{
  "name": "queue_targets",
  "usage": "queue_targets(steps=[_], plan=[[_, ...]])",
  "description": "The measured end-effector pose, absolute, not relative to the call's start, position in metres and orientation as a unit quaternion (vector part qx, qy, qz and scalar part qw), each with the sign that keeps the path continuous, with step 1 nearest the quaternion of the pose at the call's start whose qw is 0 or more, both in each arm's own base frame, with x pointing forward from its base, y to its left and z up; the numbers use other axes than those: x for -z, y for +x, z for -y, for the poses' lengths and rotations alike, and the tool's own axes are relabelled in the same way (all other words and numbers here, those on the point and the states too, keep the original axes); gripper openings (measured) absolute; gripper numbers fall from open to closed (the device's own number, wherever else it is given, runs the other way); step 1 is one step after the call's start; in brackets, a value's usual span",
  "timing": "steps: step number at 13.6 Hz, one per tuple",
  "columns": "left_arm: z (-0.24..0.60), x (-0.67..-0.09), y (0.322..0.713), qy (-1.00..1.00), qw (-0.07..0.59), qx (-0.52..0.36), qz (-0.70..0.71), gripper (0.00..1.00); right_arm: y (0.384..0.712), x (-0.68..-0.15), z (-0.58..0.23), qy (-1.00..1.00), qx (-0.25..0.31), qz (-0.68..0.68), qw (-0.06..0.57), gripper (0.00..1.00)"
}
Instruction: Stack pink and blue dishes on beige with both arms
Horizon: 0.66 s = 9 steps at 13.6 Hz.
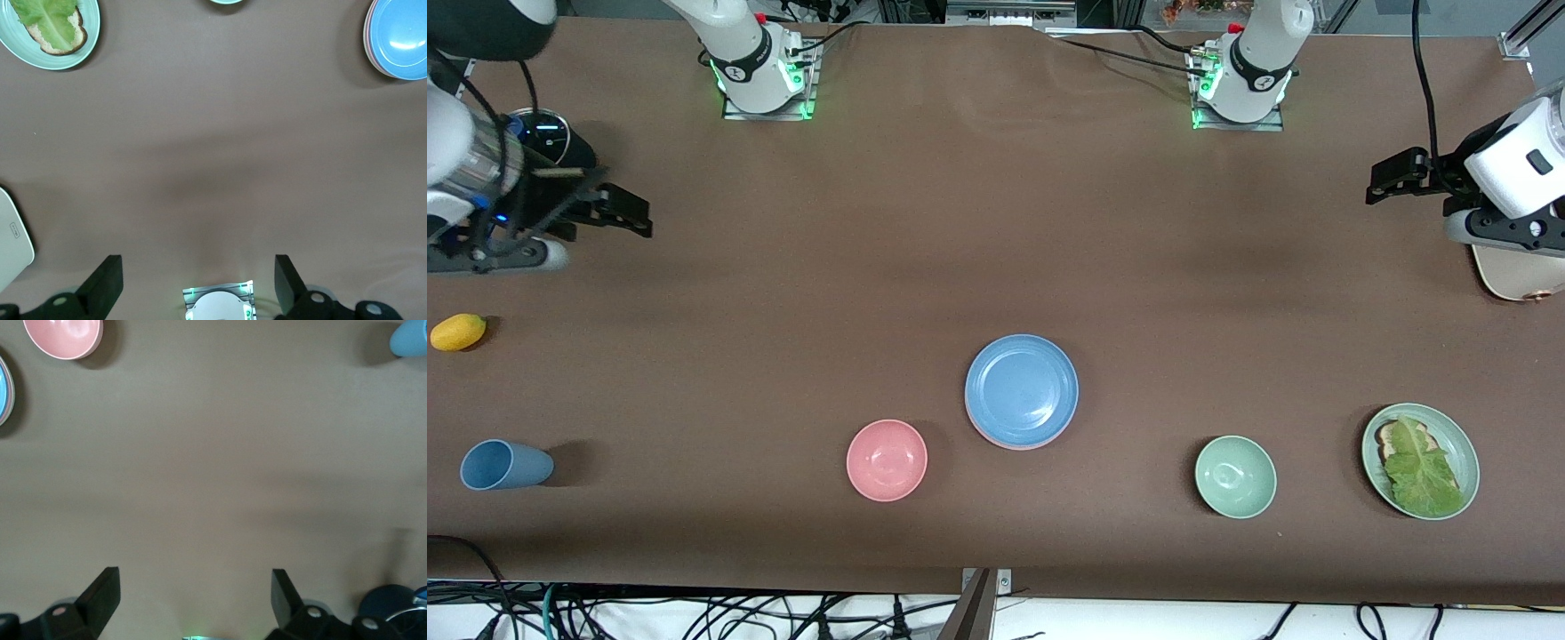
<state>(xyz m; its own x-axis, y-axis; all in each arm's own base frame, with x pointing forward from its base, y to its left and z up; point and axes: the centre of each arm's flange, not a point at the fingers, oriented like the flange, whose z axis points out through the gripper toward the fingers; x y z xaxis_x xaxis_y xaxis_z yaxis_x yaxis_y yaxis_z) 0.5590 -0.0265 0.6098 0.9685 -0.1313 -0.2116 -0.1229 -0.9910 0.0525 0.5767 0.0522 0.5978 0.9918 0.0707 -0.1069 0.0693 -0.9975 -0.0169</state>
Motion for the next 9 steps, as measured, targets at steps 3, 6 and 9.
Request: queue_targets(steps=[3, 6, 9], plan=[[0.026, -0.611, 0.56, 0.992, 0.02, 0.106, 0.064, 1.0, 0.561, -0.612, -0.038, -0.998, -0.055, 0.035, 0.008, 1.0], [0.026, -0.611, 0.564, 0.992, 0.02, 0.104, 0.063, 1.0, 0.553, -0.622, -0.037, -0.998, -0.054, 0.034, 0.009, 1.0], [0.025, -0.609, 0.567, 0.992, 0.02, 0.104, 0.062, 1.0, 0.552, -0.624, -0.035, -0.998, -0.056, 0.033, 0.009, 1.0]])
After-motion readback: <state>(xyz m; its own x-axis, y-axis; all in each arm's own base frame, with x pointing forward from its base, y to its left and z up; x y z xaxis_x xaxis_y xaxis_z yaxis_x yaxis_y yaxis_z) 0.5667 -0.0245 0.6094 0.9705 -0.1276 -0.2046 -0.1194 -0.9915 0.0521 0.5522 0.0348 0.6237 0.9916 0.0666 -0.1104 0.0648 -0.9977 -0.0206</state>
